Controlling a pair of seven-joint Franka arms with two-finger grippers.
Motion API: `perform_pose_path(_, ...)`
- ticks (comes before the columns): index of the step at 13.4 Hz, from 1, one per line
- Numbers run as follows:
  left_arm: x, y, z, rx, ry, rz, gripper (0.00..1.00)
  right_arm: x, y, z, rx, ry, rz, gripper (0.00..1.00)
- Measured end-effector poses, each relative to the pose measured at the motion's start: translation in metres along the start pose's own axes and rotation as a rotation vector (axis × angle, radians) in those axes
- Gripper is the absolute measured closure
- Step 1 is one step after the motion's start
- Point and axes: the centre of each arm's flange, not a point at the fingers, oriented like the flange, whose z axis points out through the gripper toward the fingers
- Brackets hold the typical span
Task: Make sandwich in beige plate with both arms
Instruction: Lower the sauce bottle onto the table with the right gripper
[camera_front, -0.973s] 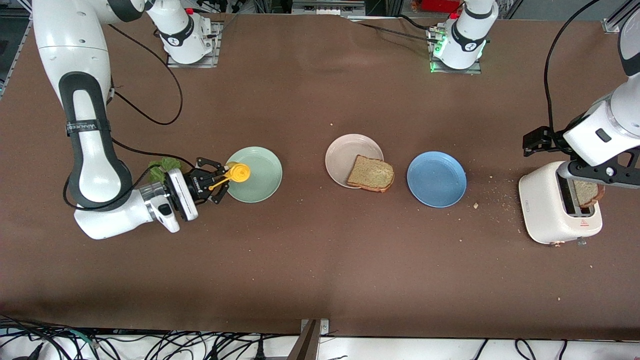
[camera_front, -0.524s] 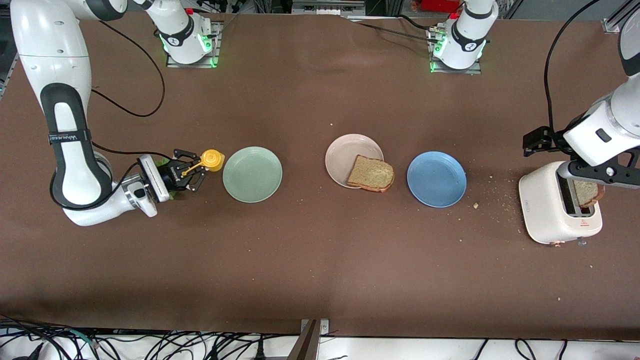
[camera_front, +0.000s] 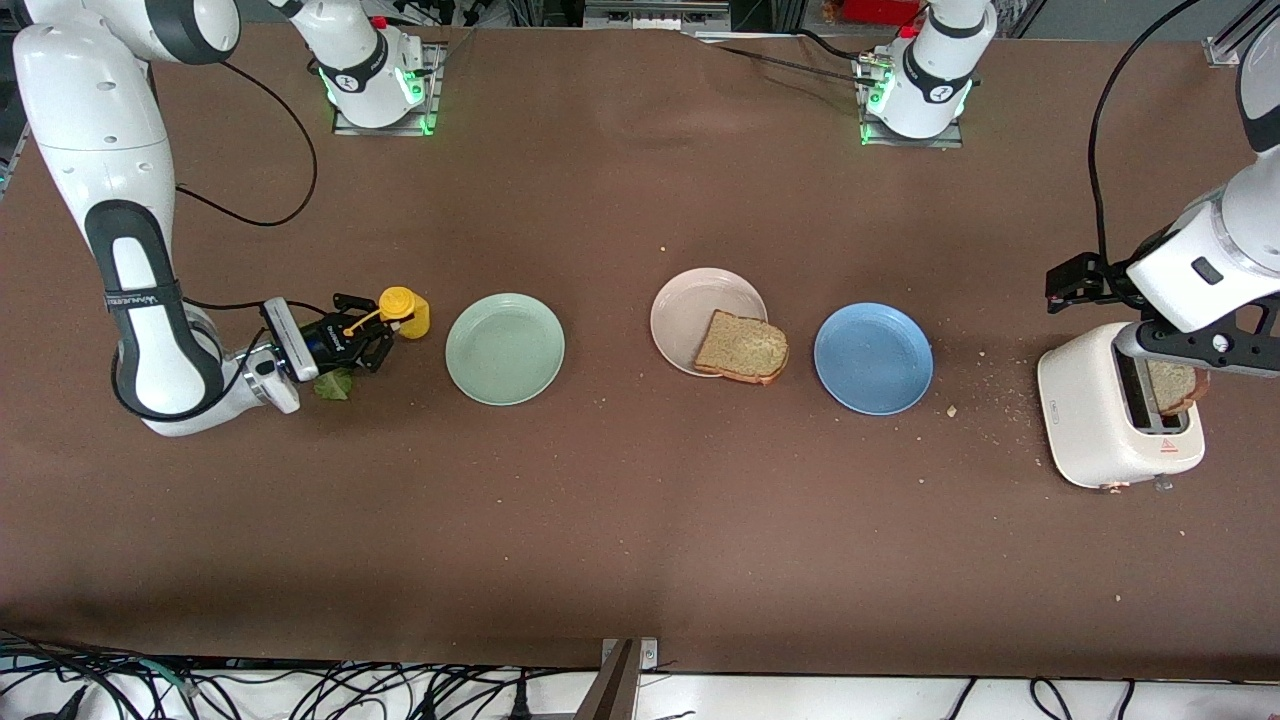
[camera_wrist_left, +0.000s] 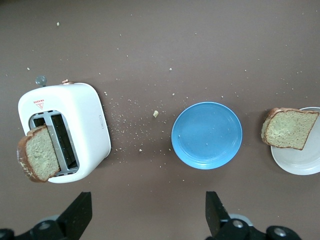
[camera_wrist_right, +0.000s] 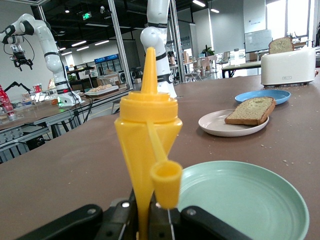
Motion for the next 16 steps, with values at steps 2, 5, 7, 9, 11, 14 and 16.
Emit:
perform_pose_path(2,0.000,0.000,0.000,0.000,0.000,0.000,0.00,-0.024,-0.008,-0.002,-0.008,0.029,-0.018,0.92)
perform_pose_path(5,0.000,0.000,0.000,0.000,0.000,-0.001,0.00,-0.040,-0.011,0.003,-0.008,0.046,-0.029,0.92)
perform_pose_path(7,0.000,-0.001,0.000,0.000,0.000,-0.001,0.00,-0.039,-0.007,0.002,-0.009,0.041,-0.058,0.92)
perform_pose_path(9,0.000,-0.001,0.000,0.000,0.000,-0.001,0.00,-0.044,-0.002,-0.001,-0.011,0.035,-0.077,0.92)
perform_pose_path(11,0.000,-0.001,0.000,0.000,0.000,-0.001,0.00,-0.052,-0.001,-0.003,-0.012,0.034,-0.076,0.92)
perform_pose_path(14,0.000,-0.001,0.000,0.000,0.000,-0.001,0.00,-0.051,-0.001,-0.009,-0.016,0.028,-0.057,0.63)
perform_pose_path(16,0.000,-0.001,0.000,0.000,0.000,-0.001,0.00,-0.043,0.004,-0.019,0.001,-0.014,-0.056,0.43)
